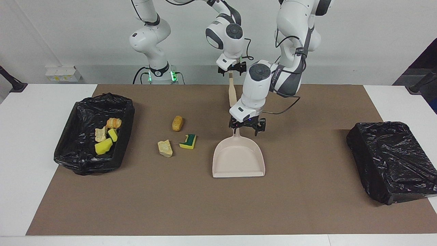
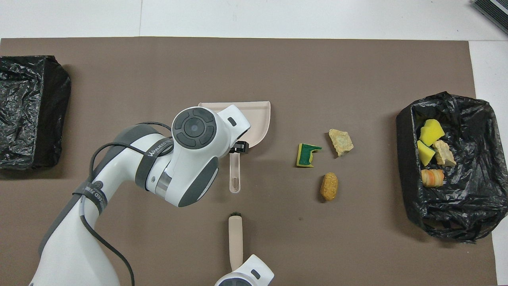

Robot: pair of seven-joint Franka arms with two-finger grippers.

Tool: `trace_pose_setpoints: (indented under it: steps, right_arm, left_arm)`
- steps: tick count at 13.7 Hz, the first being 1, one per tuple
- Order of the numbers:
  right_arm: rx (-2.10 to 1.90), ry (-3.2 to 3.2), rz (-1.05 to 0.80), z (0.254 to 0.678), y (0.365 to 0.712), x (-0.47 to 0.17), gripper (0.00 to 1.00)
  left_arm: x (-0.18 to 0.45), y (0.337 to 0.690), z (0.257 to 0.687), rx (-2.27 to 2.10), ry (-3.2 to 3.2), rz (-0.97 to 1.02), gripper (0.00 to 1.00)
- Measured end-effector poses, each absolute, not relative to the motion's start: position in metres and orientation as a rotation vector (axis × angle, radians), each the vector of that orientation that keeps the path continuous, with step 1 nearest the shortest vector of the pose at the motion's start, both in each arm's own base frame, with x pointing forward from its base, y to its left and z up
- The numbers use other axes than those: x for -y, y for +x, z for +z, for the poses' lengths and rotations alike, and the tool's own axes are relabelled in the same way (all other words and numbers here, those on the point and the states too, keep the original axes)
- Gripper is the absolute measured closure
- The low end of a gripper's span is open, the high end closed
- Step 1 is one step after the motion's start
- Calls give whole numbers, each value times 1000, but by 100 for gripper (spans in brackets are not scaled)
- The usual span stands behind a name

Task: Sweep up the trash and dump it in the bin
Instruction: 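Reach the left gripper toward the dustpan handle while the right gripper withdraws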

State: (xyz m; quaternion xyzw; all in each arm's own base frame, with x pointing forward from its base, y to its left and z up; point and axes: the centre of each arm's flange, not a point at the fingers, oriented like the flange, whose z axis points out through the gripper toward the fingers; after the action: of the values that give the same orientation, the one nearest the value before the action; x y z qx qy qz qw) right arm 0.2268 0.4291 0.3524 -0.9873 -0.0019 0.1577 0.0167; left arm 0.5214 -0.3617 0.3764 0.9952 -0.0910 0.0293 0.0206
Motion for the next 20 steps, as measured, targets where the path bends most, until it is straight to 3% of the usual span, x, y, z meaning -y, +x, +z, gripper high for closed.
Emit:
trace_pose_setpoints:
  steps: [6,8,13,15,16,17,20]
  right_arm:
    - [-60,-3041,448,334,214,-427,0]
    - [-60,-3042,449,333,214,-427,7]
    - [-62,-3040,447,334,214,-427,70]
    - [-69,-3036,444,336,217,-427,74]
    - [-76,-3031,440,337,221,-428,74]
    - [-84,-3027,439,340,225,-429,74]
    - [-97,-3036,505,360,243,-424,74]
  left_arm:
    - [387,489,356,321,3075,14,0]
    - [392,483,352,328,3076,5,0]
    - [385,478,342,323,3095,-40,67]
    - [383,479,343,319,3098,-43,70]
    - [381,480,345,311,3099,-40,76]
    - [377,483,348,303,3099,-34,89]
    - [344,501,371,443,3082,-21,92]
